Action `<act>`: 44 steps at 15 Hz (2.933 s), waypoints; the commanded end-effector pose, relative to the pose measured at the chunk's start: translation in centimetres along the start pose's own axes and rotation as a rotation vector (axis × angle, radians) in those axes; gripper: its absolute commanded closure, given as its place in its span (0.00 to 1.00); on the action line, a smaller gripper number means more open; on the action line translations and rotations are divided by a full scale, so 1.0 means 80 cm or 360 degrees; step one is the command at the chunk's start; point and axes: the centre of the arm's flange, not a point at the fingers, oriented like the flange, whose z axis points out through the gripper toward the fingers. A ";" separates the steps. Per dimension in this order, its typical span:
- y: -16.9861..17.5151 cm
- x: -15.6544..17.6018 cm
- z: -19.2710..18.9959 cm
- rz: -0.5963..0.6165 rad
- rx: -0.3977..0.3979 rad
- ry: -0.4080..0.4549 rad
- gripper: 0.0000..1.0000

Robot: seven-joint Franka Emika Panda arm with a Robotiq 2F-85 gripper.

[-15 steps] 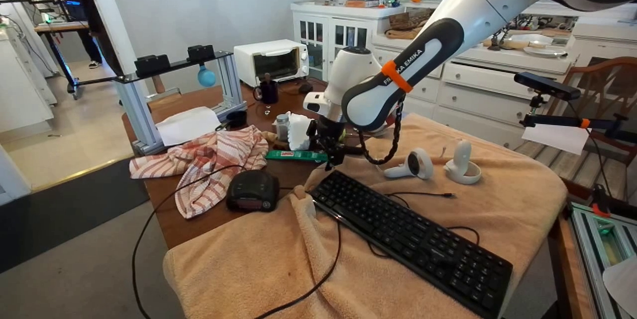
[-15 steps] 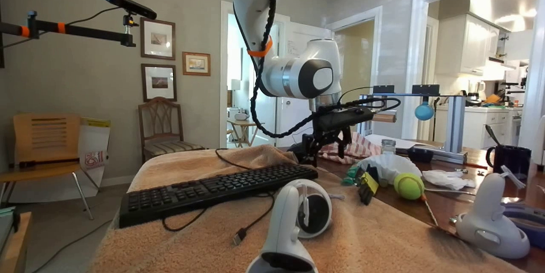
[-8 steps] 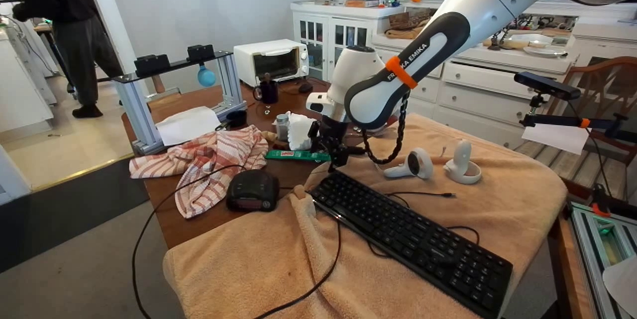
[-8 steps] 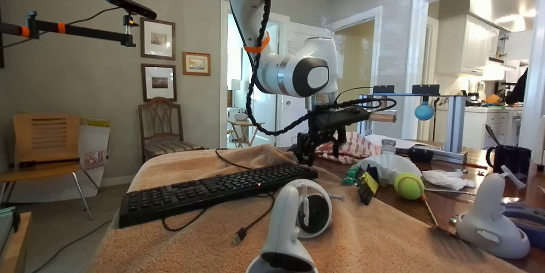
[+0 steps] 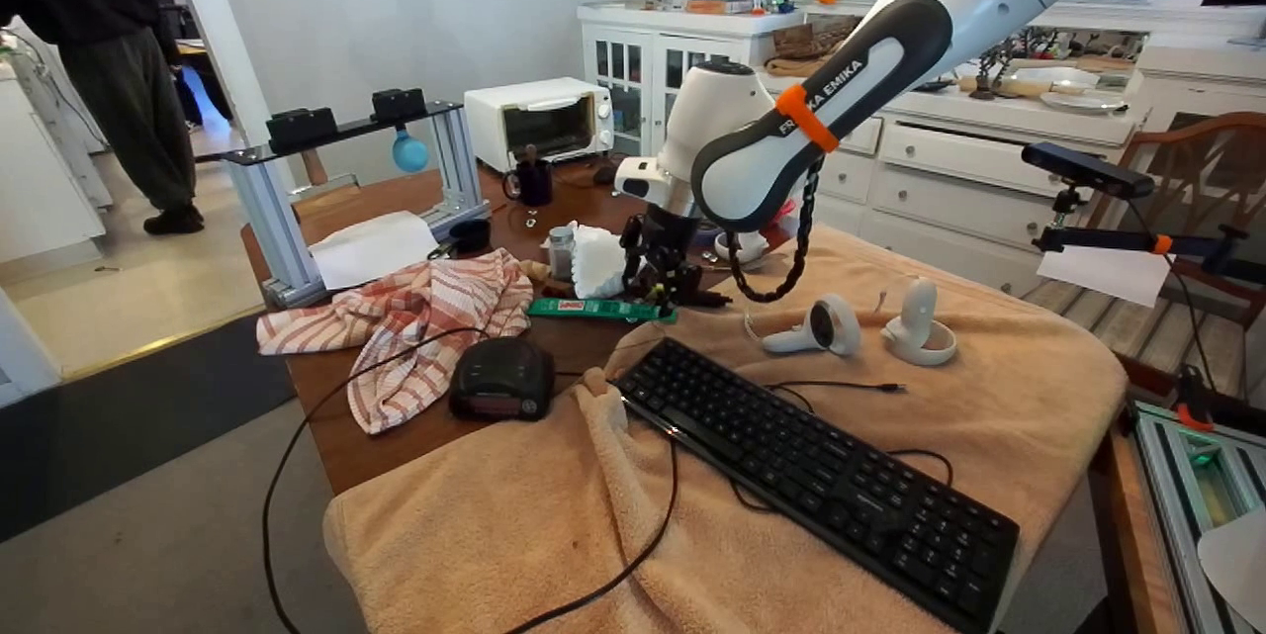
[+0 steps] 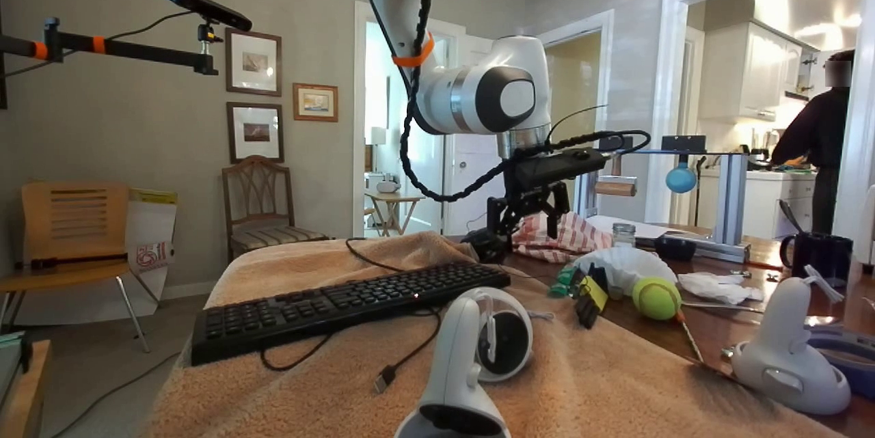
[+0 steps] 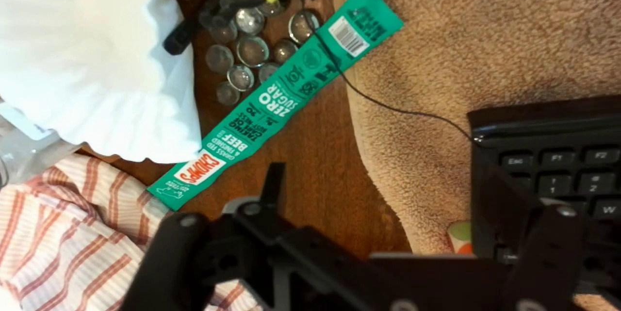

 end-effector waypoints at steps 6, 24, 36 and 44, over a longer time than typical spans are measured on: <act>-0.048 0.019 0.001 -0.0052 0.0130 -0.0032 0.00; -0.021 0.047 0.044 -0.0026 0.0152 0.0053 1.00; 0.021 0.136 -0.065 -0.0393 -0.0399 0.0233 1.00; 0.037 0.178 -0.131 -0.0797 -0.0881 0.0396 1.00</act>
